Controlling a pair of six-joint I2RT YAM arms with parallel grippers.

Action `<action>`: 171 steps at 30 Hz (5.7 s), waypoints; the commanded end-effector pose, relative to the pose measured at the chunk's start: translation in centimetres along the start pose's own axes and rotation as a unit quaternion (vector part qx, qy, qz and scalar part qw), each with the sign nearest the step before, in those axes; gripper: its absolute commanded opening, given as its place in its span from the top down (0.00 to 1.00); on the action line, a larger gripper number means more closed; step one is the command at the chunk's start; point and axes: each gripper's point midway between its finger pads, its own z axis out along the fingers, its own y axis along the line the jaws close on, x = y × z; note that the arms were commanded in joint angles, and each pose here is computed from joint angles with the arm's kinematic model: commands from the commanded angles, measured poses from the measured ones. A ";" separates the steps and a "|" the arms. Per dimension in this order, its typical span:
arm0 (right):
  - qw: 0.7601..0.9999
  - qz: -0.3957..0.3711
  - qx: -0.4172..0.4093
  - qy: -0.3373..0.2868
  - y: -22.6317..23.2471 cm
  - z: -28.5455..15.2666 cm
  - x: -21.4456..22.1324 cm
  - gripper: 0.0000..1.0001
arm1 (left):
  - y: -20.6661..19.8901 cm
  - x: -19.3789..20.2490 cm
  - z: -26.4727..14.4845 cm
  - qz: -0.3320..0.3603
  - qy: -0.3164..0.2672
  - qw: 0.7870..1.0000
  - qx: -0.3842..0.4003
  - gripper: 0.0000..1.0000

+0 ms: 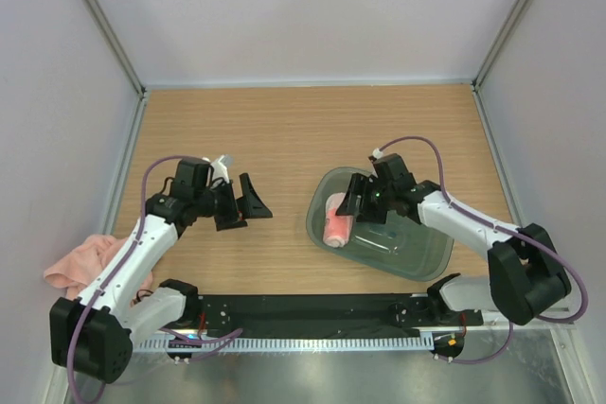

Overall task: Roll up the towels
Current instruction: Place the rolled towel into the container, then move the towel to the center of the board

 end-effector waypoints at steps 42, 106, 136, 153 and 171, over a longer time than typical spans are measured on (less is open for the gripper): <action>0.967 -0.145 0.169 0.123 0.6 -1.7 5.1 0.46 | 3.5 -6.1 -7.7 -0.035 -0.170 0.968 -0.183 0.04; 0.981 -0.163 0.057 0.086 2.0 -4.5 0.3 0.42 | 17.8 -12.9 -9.4 -0.395 -0.247 0.816 -0.342 1.00; 0.980 -0.145 -0.101 0.094 13.9 1.5 -0.6 0.36 | -0.6 -20.4 -5.3 -0.125 -0.276 0.916 -0.263 0.00; 0.980 -0.125 -0.057 0.142 16.5 13.0 0.7 0.37 | 6.8 -11.1 -15.2 -0.073 -0.278 0.890 -0.354 0.00; 0.981 -0.125 -0.029 0.148 15.5 15.4 1.2 0.97 | 8.9 -9.9 -15.6 -0.067 -0.264 0.883 -0.382 0.00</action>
